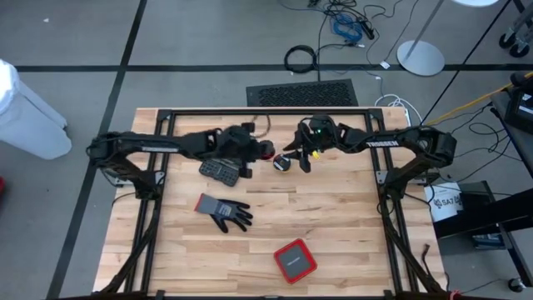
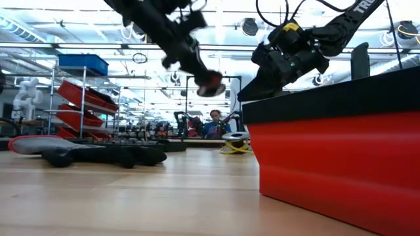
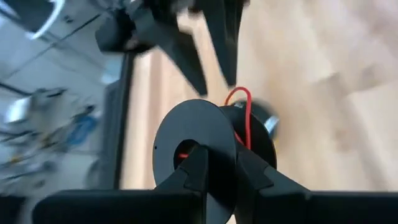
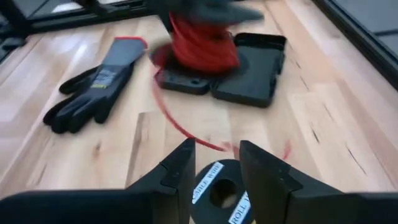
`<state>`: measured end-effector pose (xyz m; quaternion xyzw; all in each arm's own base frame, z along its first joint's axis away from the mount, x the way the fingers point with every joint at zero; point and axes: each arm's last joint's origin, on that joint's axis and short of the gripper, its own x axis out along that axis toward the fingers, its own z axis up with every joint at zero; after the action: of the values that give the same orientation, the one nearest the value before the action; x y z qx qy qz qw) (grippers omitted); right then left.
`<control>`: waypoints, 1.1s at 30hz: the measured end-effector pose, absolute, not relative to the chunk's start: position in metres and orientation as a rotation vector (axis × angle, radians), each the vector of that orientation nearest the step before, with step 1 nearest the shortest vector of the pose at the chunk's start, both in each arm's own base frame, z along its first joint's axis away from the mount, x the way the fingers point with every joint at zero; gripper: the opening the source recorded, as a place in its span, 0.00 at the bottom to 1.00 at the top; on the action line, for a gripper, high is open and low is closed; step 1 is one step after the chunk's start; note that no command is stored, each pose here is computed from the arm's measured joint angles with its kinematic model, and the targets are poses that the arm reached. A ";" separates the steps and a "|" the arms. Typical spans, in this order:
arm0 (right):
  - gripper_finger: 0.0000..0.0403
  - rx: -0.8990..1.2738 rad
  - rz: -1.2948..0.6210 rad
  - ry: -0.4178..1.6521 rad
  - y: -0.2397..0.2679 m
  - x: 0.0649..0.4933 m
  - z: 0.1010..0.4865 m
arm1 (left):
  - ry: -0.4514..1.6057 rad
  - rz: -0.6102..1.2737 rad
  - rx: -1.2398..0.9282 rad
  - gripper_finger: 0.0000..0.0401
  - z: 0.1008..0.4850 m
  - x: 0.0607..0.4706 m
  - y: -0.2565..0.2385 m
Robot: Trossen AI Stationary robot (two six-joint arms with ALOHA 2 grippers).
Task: Coil cords
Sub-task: Uncoil the red wire from the spool
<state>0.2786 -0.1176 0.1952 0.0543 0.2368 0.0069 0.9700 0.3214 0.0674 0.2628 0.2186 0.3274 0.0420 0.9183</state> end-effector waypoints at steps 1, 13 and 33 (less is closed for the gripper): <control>0.28 0.085 0.031 0.477 -0.114 0.280 0.195 | 0.662 0.067 0.405 0.10 0.267 0.317 0.069; 0.28 -0.041 0.093 0.397 -0.081 0.296 0.203 | 0.748 0.116 0.274 0.10 0.273 0.297 0.074; 0.28 -0.098 0.033 0.353 -0.061 0.304 0.209 | 0.697 0.148 0.292 0.10 0.275 0.305 0.063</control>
<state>0.3040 -0.0612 0.2090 -0.0489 0.1756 0.0164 0.9831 0.3054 0.0631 0.2748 0.1423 0.3401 0.0720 0.9268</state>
